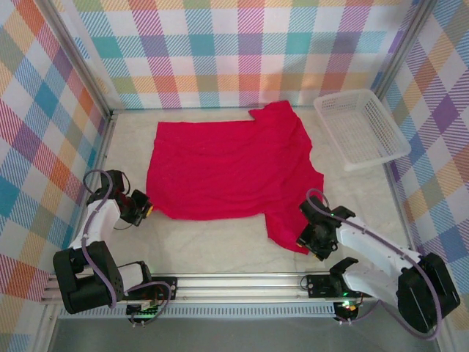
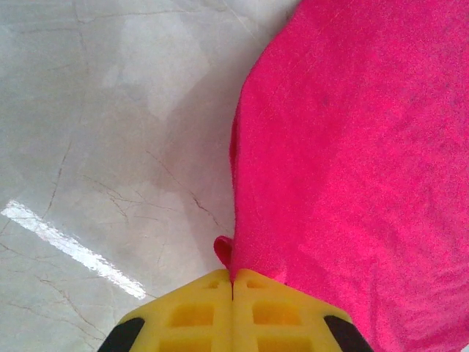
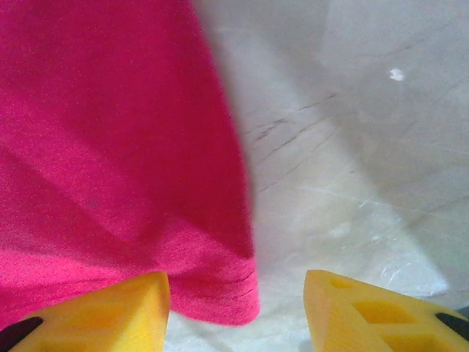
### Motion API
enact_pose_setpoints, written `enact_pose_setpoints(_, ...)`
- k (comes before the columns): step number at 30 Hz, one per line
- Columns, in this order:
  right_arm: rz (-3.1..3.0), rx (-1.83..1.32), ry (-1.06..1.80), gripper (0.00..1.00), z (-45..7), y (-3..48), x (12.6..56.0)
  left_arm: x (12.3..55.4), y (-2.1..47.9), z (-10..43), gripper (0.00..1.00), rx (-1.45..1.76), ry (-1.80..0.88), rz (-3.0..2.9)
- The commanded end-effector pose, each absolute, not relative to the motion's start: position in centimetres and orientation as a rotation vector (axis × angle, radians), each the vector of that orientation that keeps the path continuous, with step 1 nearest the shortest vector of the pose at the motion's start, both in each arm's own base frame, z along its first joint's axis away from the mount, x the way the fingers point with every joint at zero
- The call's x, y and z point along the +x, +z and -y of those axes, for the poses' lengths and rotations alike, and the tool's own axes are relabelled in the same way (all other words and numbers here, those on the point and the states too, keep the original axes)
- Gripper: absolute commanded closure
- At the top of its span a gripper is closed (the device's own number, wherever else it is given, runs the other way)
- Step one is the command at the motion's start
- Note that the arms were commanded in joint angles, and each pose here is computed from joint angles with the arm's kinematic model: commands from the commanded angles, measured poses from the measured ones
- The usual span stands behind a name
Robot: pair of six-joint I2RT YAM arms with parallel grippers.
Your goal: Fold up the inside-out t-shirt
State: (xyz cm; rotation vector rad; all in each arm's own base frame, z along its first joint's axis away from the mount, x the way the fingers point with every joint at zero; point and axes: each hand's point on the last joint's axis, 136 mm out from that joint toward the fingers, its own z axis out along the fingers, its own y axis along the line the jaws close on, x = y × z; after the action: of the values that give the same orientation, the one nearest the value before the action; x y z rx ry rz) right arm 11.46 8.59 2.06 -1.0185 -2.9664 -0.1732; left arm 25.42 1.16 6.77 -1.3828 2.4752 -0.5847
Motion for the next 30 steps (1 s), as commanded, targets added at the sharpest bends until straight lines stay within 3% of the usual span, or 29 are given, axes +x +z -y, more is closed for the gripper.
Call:
enact_pose_setpoints(1, 2.962, -1.228, -0.142, 0.49, -7.2, 1.1, 11.4, 25.7, 8.1, -0.8, 1.00, -1.347, -0.611, -2.474)
enact_pose_setpoints(7, 3.003, -1.329, -0.153, 0.76, -6.1, 1.3, 11.6, 26.2, 8.5, -0.9, 1.00, -1.336, -0.614, -2.480)
enact_pose_setpoints(10, 3.017, -1.330, -0.138, 0.95, -5.9, 1.5, 11.8, 26.3, 8.5, -1.0, 1.00, -1.336, -0.612, -2.477)
enact_pose_setpoints(12, 3.026, -1.310, -0.131, 1.00, -6.0, 1.8, 11.9, 26.3, 8.5, -0.9, 1.00, -1.337, -0.614, -2.478)
enact_pose_setpoints(19, 3.042, -1.259, -0.163, 0.97, -6.4, 3.0, 12.0, 26.1, 8.8, -1.1, 1.00, -1.327, -0.599, -2.475)
enact_pose_setpoints(22, 3.018, -1.255, -0.263, 0.58, -7.5, 2.9, 12.0, 26.0, 8.7, -1.0, 1.00, -1.331, -0.601, -2.474)
enact_pose_setpoints(23, 3.009, -1.259, -0.293, 0.53, -7.8, 2.8, 12.0, 26.0, 8.7, -1.0, 1.00, -1.332, -0.605, -2.472)
enact_pose_setpoints(30, 2.954, -1.304, -0.300, 0.52, -8.5, 0.7, 12.0, 26.2, 8.7, -0.9, 1.00, -1.337, -0.623, -2.464)
